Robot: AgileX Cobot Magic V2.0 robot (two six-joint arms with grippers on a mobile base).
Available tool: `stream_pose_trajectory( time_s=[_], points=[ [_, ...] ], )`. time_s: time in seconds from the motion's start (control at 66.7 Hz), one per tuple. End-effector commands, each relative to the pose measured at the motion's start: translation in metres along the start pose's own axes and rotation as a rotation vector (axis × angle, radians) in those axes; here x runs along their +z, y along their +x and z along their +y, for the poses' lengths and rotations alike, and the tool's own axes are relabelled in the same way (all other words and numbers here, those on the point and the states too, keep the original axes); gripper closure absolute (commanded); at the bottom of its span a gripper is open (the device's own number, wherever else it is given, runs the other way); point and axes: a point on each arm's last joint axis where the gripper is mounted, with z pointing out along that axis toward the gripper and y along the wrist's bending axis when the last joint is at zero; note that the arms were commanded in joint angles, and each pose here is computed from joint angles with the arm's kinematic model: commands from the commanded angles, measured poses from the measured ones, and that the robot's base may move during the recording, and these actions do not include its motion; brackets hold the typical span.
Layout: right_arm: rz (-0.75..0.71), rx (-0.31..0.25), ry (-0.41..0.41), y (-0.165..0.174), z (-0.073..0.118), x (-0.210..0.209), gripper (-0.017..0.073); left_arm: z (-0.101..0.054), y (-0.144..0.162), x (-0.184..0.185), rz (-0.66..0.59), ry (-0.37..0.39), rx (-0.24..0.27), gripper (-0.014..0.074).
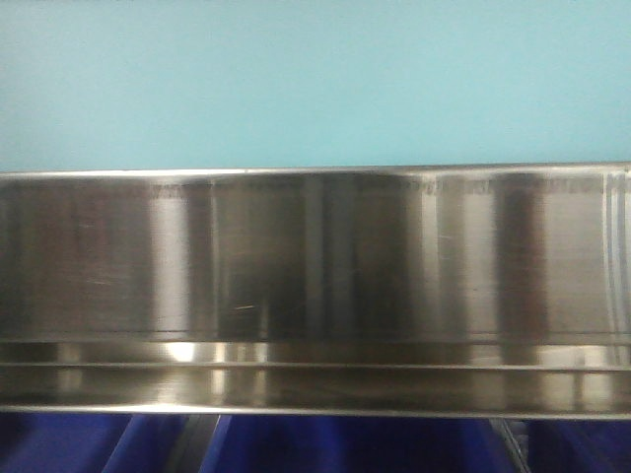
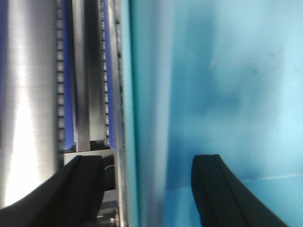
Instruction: Move two blue bins to right shelf middle
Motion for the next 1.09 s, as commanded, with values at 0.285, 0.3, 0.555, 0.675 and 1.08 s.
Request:
stream_pose_trajectory(
  time_s=[0.285,0.3,0.555,0.675,1.08],
  points=[
    [-0.014,-0.038,0.005,0.0,-0.003,-0.001,0.021,0.003,0.003,-0.01,-0.033,0.006,0.01,0.0279],
    [-0.013,-0.038,0.006,0.0,-0.003,0.0,0.021,0.003,0.003,-0.01,-0.034,0.004,0.01,0.0279],
    [0.004,-0.04,0.015,0.003,-0.004,0.004,0.021,0.003,0.003,-0.01,-0.035,0.003,0.011,0.0279],
    [0.003,-0.029,0.019,0.002,-0.006,0.005,0.021,0.003,0.003,-0.01,-0.035,0.0,0.012,0.0279],
    [0.057,-0.001,-0.037,0.002,-0.007,0.005,0.021,0.003,0.003,-0.01,-0.035,0.0,0.012,0.0279]
  ],
)
